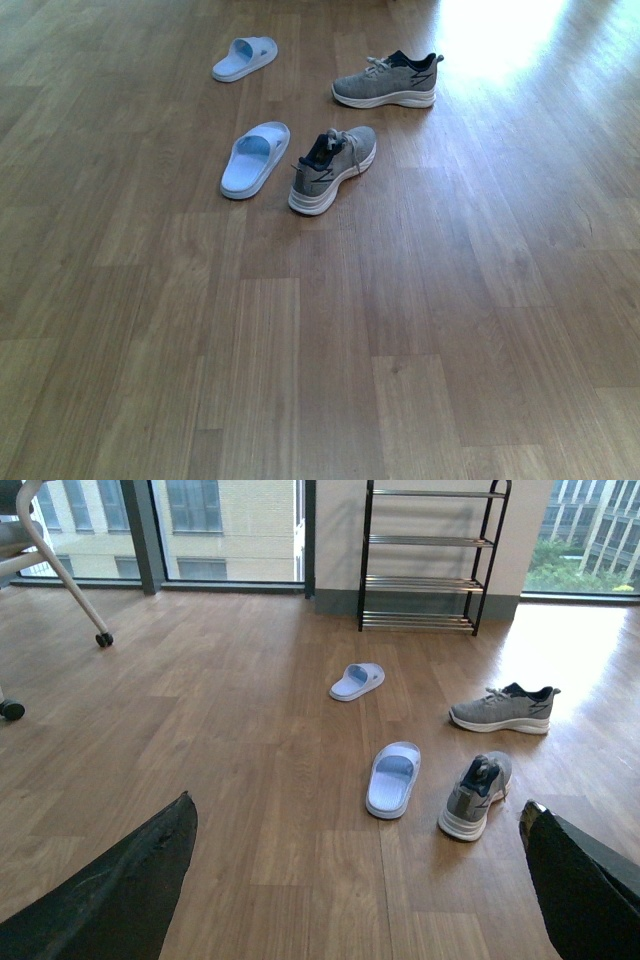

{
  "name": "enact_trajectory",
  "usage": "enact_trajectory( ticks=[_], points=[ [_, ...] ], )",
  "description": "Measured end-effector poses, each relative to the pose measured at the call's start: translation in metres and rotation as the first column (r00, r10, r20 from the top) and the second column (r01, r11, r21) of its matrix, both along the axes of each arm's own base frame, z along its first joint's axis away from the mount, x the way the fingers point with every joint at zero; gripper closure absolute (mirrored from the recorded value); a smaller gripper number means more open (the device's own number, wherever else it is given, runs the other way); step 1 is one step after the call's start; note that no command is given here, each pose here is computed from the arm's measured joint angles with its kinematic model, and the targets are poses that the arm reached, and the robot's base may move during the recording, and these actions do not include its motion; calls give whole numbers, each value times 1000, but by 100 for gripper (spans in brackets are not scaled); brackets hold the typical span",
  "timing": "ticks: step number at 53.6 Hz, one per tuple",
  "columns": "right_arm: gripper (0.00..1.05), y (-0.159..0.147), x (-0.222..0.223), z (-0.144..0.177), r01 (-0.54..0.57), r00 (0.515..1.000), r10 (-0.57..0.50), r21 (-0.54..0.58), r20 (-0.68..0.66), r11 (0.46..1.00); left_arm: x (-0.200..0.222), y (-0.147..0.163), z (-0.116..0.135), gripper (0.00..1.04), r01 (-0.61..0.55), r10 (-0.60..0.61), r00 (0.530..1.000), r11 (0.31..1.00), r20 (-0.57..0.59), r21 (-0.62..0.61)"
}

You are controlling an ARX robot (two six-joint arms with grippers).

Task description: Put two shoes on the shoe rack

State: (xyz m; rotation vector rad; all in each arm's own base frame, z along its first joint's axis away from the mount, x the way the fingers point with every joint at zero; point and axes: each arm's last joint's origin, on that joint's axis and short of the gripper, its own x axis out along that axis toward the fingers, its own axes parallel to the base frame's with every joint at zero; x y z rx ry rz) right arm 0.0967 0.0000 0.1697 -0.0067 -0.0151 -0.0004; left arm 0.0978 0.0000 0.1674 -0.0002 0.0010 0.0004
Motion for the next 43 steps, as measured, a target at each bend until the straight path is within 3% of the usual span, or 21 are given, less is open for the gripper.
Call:
enact_trajectory(
  ticks=[43],
  points=[
    [9, 0, 0, 0, 0, 1000, 0, 0, 0, 1000, 0, 0, 0, 9, 0, 0, 1000, 1000, 0, 0]
  ],
)
